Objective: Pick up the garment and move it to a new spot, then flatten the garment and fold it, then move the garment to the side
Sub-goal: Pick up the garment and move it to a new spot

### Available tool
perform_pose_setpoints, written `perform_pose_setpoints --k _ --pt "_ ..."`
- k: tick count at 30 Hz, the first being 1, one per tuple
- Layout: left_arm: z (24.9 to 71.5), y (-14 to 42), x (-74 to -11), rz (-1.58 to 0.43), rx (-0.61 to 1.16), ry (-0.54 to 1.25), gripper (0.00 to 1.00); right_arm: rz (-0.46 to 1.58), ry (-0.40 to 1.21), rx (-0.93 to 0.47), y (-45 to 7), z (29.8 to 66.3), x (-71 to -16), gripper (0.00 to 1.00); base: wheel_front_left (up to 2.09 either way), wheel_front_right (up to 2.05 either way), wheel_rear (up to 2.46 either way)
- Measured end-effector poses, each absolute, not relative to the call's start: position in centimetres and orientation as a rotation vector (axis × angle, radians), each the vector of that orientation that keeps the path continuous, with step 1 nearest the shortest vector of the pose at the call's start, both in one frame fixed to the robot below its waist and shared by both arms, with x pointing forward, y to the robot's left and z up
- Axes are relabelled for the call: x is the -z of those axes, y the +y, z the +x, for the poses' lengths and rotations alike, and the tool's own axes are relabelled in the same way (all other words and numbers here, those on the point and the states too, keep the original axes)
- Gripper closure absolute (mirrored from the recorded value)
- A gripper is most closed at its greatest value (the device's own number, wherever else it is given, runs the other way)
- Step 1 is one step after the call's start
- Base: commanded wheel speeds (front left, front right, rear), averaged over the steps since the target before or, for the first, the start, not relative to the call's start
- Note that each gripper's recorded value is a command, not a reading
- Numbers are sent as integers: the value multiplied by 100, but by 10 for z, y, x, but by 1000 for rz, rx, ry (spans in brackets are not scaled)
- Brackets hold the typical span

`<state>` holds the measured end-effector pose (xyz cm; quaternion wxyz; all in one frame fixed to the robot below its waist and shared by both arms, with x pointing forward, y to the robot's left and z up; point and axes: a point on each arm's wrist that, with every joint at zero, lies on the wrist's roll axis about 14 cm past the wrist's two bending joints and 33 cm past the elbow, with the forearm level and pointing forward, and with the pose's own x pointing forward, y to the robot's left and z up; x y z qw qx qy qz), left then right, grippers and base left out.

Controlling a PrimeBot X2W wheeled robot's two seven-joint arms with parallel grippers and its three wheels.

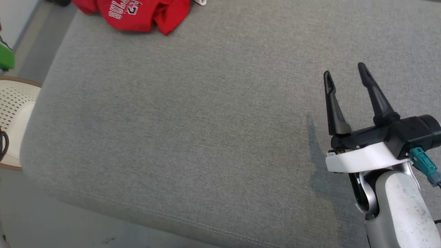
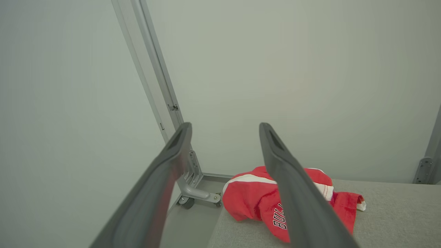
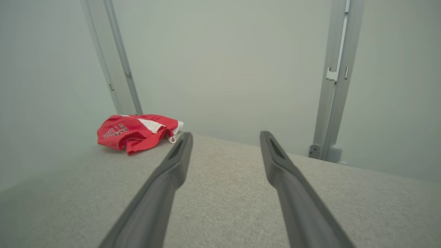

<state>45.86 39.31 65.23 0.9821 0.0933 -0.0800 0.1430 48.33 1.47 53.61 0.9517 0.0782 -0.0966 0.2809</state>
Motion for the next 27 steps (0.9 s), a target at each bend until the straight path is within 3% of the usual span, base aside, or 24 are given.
perform_pose_setpoints --k 7,12,19,27 --pt "542 368 -574 134 -173 69 0 117 -169 -447 -32 505 -509 0 0 0 0" --pt "578 350 -509 98 -111 228 0 80 -129 -376 -61 512 -485 0 0 0 0" --pt "594 323 -421 22 -51 455 0 38 -67 -311 -90 512 -459 0 0 0 0" --pt "595 312 -373 6 -22 561 0 16 -33 -289 -100 512 -446 0 0 0 0"
